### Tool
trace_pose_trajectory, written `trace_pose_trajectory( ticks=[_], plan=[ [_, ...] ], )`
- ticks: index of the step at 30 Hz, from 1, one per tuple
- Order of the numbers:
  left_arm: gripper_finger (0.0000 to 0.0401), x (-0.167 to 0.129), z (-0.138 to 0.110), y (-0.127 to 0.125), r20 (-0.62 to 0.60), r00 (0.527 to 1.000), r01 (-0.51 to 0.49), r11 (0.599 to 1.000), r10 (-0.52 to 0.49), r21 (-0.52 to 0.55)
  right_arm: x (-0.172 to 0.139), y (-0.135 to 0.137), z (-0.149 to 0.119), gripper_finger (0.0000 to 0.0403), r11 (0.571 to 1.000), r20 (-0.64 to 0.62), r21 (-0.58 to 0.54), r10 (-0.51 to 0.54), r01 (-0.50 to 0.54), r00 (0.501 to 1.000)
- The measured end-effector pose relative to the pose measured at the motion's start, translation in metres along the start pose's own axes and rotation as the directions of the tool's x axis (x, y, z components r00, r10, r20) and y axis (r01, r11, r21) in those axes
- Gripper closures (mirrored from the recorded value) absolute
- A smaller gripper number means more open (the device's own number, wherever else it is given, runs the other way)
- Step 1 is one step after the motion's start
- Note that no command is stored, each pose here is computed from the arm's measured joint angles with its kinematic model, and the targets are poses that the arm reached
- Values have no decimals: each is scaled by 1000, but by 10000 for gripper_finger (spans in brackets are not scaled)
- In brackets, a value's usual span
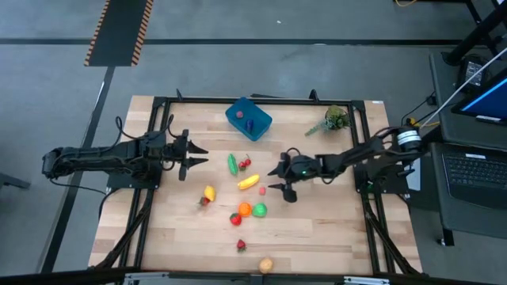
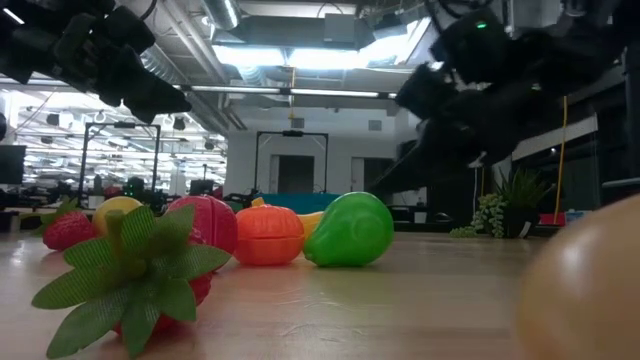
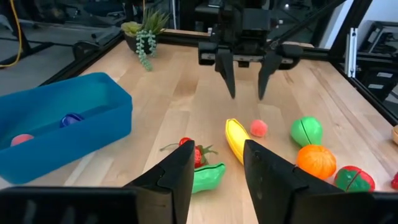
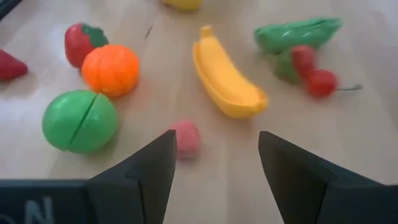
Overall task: Pick and placing Produce into tupperware
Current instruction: Put the peach into the blue bin
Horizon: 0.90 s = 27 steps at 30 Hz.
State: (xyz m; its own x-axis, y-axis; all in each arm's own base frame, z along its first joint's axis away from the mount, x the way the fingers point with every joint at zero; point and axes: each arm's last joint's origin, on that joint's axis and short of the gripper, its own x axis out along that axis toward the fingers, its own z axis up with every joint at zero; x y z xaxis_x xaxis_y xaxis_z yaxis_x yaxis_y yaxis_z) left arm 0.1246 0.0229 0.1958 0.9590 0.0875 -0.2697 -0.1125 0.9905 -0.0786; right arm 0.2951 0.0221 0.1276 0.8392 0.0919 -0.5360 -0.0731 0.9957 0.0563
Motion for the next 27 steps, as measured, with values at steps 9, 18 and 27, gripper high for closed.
trace_pose_trajectory(
  ticks=[9, 18, 27],
  plan=[
    [265, 0, 0, 0, -2, 1000, 0, 1000, 0, 0, 28, 4, 8, 173, 995, -147, 43, 90, -85, 985],
    [279, 0, 0, 0, -4, 1000, 0, 1000, 0, 0, 33, 19, 11, 173, 992, -150, 19, 125, -123, 981],
    [291, 0, 0, 0, -4, 1000, 0, 1000, 0, 0, 40, 17, 2, 173, 999, -179, 3, 46, -46, 983]
  ],
)
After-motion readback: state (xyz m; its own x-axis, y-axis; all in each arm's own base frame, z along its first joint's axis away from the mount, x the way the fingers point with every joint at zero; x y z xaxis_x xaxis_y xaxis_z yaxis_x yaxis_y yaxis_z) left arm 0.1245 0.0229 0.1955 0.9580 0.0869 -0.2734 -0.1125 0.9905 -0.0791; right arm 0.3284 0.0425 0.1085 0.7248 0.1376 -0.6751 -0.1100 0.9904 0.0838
